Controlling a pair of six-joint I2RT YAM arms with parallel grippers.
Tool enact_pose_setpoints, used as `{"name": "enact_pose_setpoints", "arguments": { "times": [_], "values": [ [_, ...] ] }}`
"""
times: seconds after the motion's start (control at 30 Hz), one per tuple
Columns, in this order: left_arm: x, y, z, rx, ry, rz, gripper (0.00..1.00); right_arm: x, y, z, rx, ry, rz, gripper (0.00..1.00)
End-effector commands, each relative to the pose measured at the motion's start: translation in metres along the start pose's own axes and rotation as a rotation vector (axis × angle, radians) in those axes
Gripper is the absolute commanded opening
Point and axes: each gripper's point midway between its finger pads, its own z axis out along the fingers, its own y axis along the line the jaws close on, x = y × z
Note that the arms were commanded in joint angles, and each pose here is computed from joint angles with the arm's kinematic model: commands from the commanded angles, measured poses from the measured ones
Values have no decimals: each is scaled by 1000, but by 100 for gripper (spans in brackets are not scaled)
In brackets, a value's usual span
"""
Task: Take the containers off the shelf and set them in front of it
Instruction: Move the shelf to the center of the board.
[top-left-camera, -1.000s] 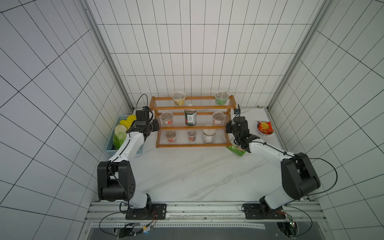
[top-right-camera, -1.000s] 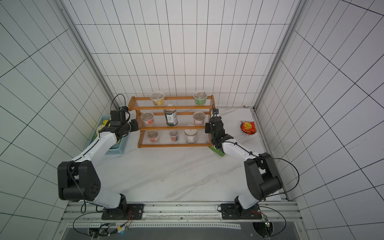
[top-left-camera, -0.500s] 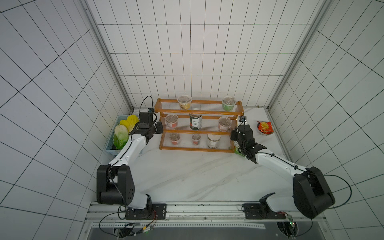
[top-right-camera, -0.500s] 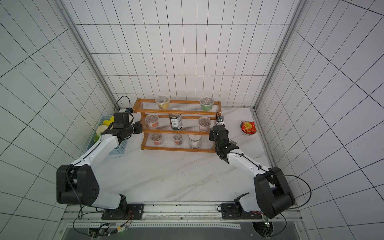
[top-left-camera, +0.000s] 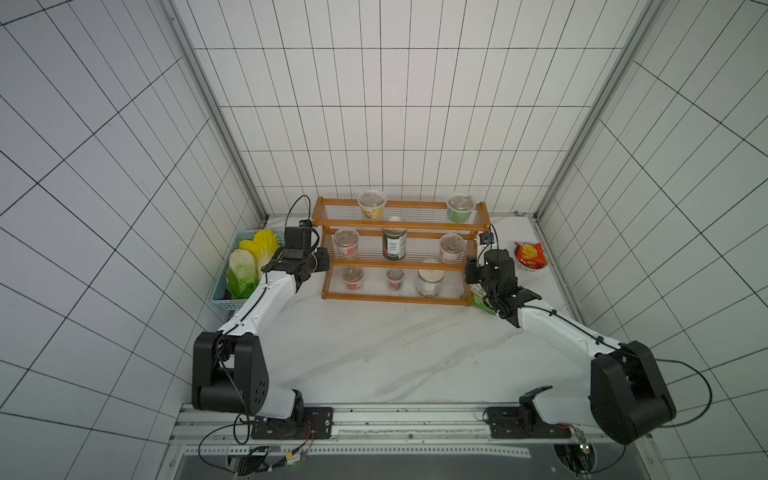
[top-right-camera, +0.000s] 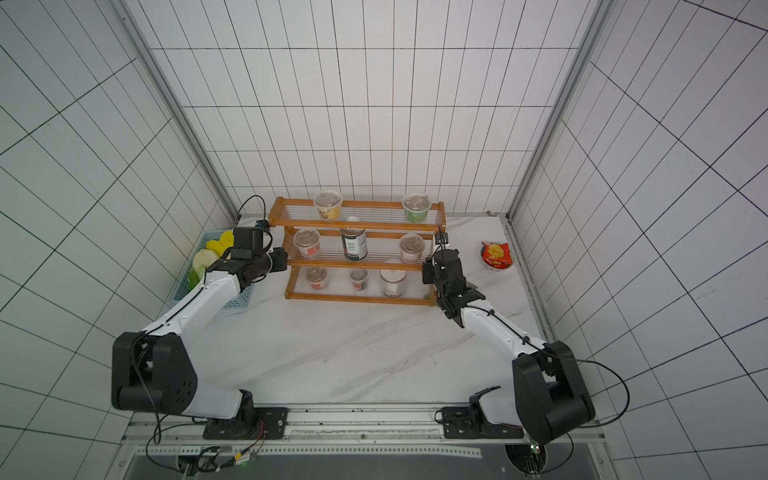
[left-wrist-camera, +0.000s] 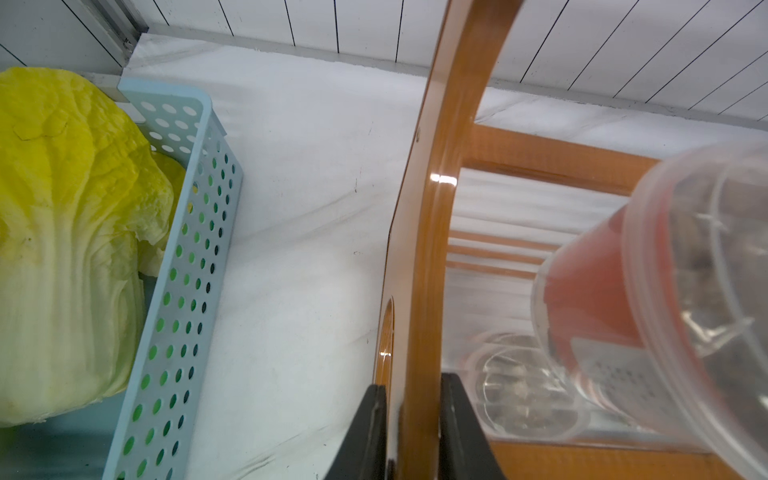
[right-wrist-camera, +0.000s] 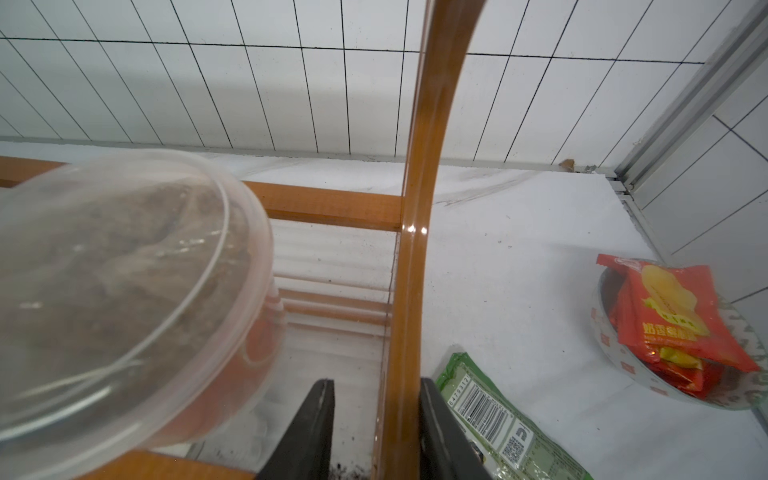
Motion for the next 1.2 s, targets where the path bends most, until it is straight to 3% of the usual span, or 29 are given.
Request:
{"name": "enact_pose_setpoints", "arguments": {
  "times": [0.0,0.17,0.47,0.67,0.9,1.17],
  "values": [
    [3,-14,-16,47,8,31,26,10,-4,-9,-32,43,-39,42],
    [-1,-18,-39,66,-23,17,32,10,-15,-24,-54,39,-21,49],
    [-31,-47,-97,204,-150,-11,39,13,-33,-29,-70,42,-53,44],
    [-61,-95,-127,363,-235,22,46,5,-39,-16,-73,47,-82,41],
    [-97,-133,-145,462,-338,70,63,2,-46,-4,-70,53,-94,39],
    [-125,-174,-141,475,-395,206,80,-7,-43,-22,-97,45,-82,43]
  ]
}}
